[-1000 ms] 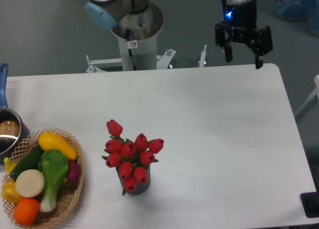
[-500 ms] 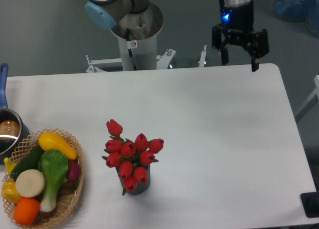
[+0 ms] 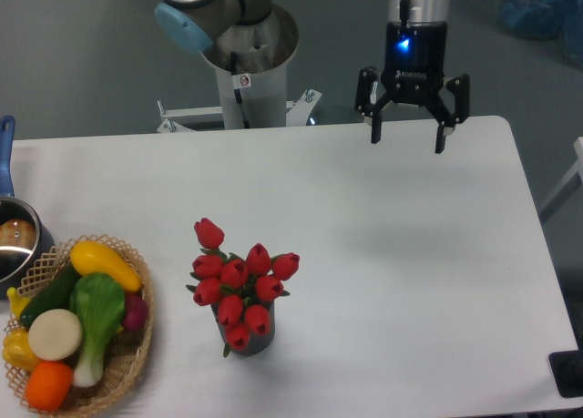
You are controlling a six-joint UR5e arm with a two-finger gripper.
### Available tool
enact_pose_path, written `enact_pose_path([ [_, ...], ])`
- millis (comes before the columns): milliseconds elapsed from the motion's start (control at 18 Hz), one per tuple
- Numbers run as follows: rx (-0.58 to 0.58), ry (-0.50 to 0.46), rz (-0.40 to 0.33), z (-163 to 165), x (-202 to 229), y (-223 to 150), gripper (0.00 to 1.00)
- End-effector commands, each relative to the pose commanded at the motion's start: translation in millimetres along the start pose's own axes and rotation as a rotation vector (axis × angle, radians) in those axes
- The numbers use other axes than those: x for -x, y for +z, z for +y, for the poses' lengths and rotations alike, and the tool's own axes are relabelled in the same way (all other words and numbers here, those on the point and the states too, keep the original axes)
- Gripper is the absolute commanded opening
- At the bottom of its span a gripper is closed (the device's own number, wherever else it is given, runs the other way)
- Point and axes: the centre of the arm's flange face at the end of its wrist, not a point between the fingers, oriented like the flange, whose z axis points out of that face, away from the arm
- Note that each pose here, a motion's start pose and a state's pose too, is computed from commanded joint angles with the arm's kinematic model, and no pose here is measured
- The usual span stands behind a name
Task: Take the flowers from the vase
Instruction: 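Move the open gripper over the red tulips and lower toward the stems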
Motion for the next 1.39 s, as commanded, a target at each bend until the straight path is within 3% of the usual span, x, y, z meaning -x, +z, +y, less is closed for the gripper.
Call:
enact_pose_path([
  [222, -0.024, 0.003, 0.006, 0.6, 0.7, 6.0, 1.00],
  [389, -0.059, 0.053, 0.069, -18.9, -9.6, 40.4, 1.00],
  [611, -0.079, 0.065, 0.099, -16.4, -8.6, 63.7, 1.00],
  [722, -0.111, 0.077, 0.149, -15.0, -18.9, 78.1, 1.00],
  [1000, -0.175, 0.022, 0.247, -1.8, -45.1, 99.6, 1.00],
  [1222, -0.339, -0.055, 0.355, 5.2, -54.4, 112.0, 1.00],
  [1389, -0.351, -0.090, 0.381, 8.3, -60.6, 115.7, 1.00],
])
